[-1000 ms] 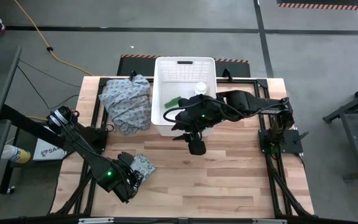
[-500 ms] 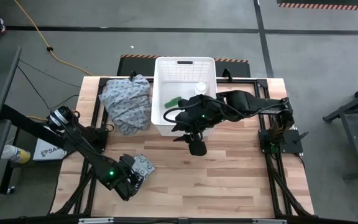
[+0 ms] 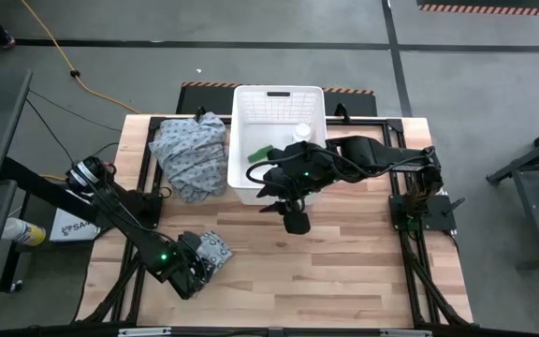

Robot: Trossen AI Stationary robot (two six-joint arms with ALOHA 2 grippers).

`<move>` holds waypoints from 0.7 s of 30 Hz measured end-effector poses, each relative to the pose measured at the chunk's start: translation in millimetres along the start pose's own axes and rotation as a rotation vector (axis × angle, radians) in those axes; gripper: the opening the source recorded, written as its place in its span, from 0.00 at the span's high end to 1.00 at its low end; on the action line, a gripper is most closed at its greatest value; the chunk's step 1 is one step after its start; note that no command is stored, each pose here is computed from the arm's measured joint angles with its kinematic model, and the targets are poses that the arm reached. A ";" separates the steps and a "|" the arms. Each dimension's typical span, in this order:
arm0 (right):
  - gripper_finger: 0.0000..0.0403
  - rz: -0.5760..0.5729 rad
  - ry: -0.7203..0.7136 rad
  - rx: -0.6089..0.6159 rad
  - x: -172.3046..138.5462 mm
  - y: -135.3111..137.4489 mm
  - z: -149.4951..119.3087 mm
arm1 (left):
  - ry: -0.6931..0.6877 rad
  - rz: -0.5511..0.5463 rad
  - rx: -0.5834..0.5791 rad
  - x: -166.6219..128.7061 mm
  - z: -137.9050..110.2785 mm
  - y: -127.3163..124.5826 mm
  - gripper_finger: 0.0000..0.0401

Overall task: Pick & place medical supplies in basket/bin
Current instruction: Put the mailer bag into the white bin

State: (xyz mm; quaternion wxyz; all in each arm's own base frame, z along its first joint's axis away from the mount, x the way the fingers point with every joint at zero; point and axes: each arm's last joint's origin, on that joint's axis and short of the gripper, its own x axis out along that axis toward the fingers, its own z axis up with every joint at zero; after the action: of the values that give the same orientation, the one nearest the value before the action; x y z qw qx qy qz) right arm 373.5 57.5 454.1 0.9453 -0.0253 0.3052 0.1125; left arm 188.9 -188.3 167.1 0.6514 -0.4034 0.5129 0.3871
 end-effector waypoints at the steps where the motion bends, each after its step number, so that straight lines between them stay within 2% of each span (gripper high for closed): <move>1: 0.63 -0.001 -0.002 -0.003 0.0 0.0 0.2 | -0.004 0.001 -0.002 -0.4 0.1 -0.1 0.17; 10: 0.61 -0.003 -0.027 -0.023 -0.1 -0.5 2.6 | -0.097 0.026 0.010 -24.5 5.7 -6.6 0.26; 21: 0.62 -0.004 -0.028 -0.023 -0.1 -0.6 2.7 | -0.130 0.097 0.015 -30.8 12.1 -2.7 0.25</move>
State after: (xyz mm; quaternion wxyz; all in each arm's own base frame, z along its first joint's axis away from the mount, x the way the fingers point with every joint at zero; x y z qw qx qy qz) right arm 375.1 57.3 456.3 0.9494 -0.0350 0.2905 0.1143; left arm 190.3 -181.0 199.4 0.6668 -0.3471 0.4912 0.4399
